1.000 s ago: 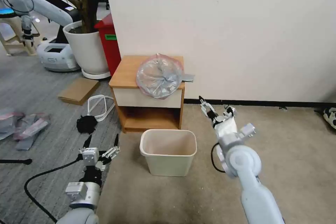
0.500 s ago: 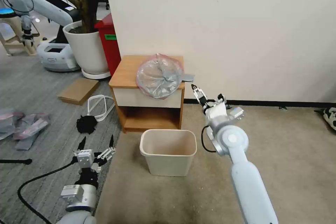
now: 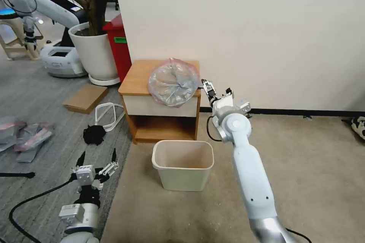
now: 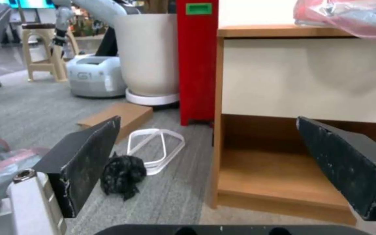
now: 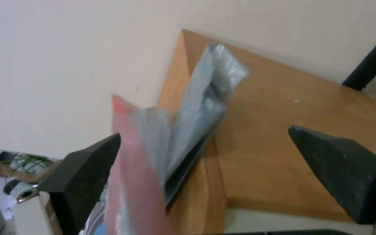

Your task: Pick up the garbage bag from the table and place it over the trash can.

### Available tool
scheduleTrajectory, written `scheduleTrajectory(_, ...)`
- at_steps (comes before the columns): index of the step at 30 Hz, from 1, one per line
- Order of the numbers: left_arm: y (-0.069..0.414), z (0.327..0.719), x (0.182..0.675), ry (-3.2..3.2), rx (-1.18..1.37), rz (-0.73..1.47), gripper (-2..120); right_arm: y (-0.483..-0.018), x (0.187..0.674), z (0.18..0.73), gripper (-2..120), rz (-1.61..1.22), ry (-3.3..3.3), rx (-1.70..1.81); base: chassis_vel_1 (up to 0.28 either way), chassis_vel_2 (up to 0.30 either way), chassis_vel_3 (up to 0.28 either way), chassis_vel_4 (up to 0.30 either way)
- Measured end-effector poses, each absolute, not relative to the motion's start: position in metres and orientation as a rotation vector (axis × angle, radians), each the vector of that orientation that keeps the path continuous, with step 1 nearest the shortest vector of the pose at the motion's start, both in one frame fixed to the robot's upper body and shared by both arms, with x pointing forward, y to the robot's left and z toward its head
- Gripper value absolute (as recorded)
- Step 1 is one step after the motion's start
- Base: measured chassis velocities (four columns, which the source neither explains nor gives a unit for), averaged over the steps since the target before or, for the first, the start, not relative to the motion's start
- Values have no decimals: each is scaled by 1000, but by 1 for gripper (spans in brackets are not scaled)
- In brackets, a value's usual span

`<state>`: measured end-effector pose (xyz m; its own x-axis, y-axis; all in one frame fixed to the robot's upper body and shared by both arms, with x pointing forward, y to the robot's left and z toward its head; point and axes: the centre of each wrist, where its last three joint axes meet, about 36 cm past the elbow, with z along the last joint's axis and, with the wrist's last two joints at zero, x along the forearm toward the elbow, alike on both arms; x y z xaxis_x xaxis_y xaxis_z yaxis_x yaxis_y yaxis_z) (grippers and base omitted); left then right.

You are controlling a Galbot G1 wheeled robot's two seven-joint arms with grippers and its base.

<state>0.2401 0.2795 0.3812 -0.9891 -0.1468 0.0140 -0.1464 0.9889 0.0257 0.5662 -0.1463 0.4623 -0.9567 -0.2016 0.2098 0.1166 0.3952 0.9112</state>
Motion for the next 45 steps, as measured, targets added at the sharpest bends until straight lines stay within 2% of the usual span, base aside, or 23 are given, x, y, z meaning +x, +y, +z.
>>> scheduleTrajectory(33, 280, 375, 233, -3116, 275, -73, 100, -144, 598, 469, 89, -1536, -2371, 28, 0, 0, 0, 0)
scheduleTrajectory(41, 280, 373, 233, -3112, 280, -73, 100, -144, 603, 472, 76, -1534, -2375, 31, 0, 0, 0, 0)
scheduleTrajectory(45, 280, 372, 233, -3109, 284, -73, 100, -144, 605, 475, 62, -1535, -2378, 34, 0, 0, 0, 0)
